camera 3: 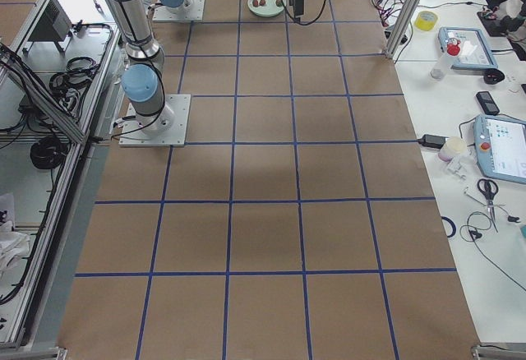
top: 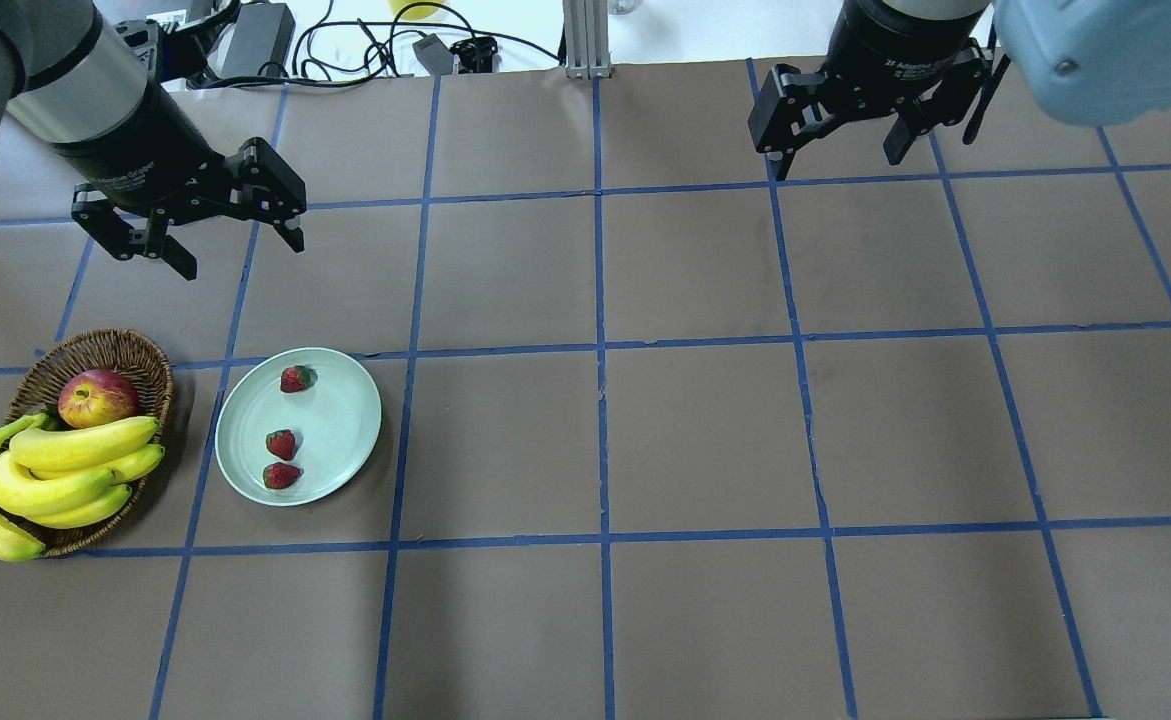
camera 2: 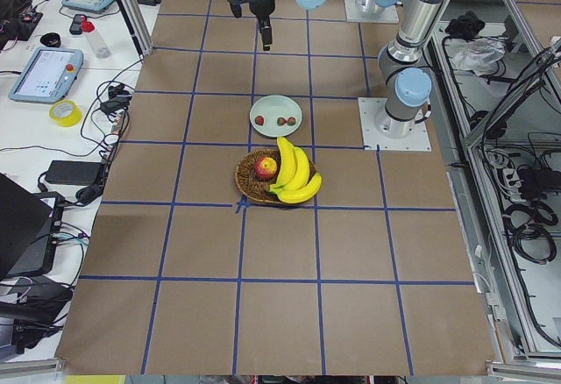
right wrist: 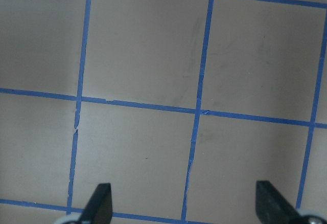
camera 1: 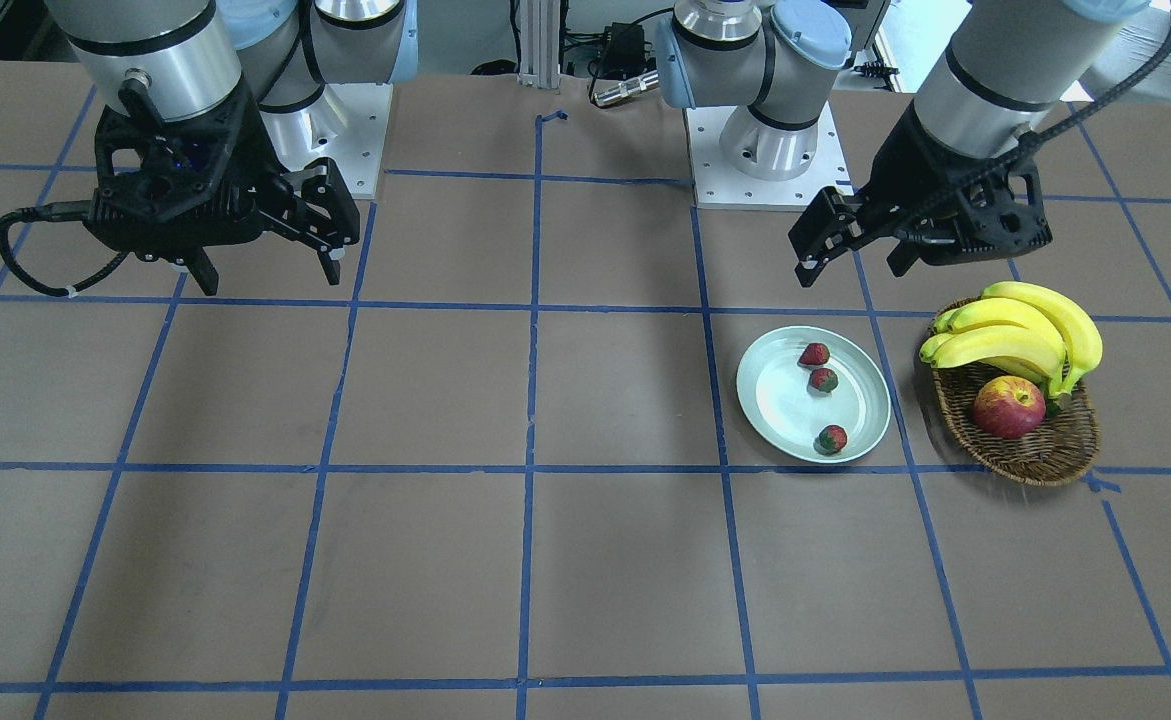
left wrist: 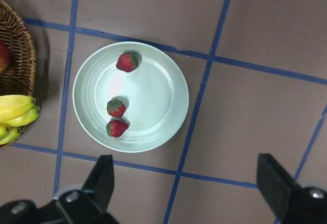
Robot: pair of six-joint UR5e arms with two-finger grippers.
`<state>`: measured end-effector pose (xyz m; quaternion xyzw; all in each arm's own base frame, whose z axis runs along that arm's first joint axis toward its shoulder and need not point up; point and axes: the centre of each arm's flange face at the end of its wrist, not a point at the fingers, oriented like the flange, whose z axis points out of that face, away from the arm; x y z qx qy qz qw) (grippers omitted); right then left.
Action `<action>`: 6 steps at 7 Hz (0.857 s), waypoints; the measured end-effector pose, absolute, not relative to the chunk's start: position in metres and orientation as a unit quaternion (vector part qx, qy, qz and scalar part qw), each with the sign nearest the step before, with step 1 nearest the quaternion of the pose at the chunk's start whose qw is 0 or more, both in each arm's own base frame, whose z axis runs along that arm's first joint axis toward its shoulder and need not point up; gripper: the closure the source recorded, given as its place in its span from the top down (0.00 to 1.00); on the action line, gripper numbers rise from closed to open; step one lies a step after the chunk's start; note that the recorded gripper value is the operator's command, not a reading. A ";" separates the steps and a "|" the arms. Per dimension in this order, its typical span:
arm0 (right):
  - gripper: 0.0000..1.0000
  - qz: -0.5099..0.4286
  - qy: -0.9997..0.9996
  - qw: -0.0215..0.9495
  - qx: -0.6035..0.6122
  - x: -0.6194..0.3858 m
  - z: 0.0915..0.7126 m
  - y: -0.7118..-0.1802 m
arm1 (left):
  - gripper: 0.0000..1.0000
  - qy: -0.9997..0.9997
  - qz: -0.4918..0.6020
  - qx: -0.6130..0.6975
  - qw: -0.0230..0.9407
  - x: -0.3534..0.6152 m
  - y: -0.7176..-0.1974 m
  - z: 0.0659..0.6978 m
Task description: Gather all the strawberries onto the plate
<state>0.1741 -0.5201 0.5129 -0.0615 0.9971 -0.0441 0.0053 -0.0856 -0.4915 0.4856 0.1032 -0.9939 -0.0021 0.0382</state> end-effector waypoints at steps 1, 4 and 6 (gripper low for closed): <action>1.00 -0.044 0.997 0.005 -0.062 0.174 0.513 -0.520 | 1.00 -0.994 0.004 0.099 0.044 -0.089 -0.486 0.493; 1.00 -0.045 0.997 0.005 -0.062 0.174 0.513 -0.520 | 1.00 -0.997 0.014 0.068 0.039 -0.091 -0.471 0.510; 1.00 -0.044 0.997 0.005 -0.061 0.174 0.513 -0.521 | 1.00 -0.998 0.011 0.055 0.027 -0.090 -0.469 0.510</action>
